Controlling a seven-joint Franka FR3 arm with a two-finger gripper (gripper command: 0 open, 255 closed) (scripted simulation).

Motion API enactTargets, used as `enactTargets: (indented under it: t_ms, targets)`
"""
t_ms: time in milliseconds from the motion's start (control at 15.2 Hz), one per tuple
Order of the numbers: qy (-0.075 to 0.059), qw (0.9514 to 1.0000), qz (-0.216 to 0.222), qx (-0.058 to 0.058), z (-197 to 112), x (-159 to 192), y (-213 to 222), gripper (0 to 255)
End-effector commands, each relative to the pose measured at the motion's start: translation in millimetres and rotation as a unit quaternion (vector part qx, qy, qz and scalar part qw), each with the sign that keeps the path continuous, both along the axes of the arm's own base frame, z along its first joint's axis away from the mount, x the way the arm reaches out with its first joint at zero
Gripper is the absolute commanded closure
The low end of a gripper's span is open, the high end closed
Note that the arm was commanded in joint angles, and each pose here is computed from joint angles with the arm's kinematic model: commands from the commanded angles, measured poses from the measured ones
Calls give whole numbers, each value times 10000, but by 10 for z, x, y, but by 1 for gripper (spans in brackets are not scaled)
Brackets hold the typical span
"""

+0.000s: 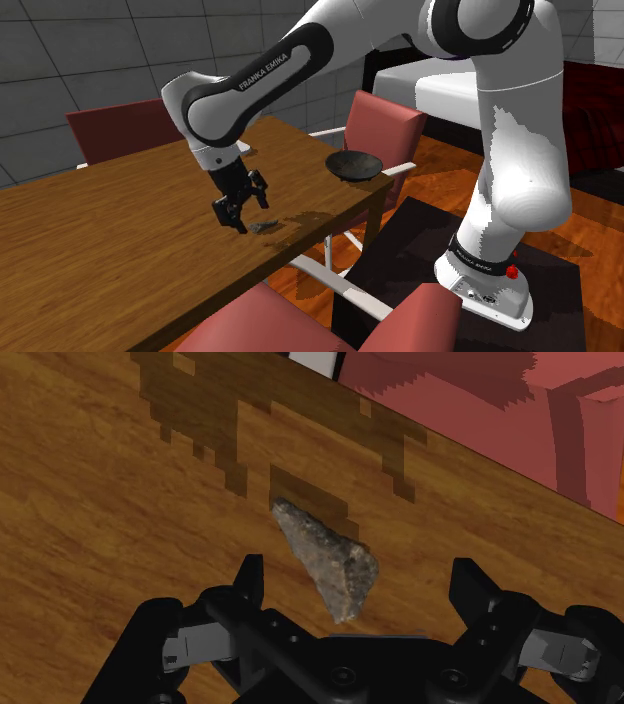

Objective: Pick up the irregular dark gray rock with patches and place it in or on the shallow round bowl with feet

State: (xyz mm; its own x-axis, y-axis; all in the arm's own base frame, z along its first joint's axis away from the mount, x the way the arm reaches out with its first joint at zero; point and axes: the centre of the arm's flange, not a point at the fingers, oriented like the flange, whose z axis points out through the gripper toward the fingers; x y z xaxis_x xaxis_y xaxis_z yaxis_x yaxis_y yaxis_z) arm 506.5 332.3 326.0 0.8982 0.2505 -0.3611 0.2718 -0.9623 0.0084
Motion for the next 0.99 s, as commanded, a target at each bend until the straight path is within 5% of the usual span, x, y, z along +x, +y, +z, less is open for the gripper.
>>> enactTargets:
  t_ms: [0, 462, 528, 924]
  targets:
    - [-1, 10000, 0, 1, -79, -35, -10, 0]
    - [-1, 10000, 0, 1, -78, -35, -10, 0]
    - [-1, 10000, 0, 1, -78, -35, -10, 255]
    - [-2, 10000, 0, 1, -81, -34, -4, 255]
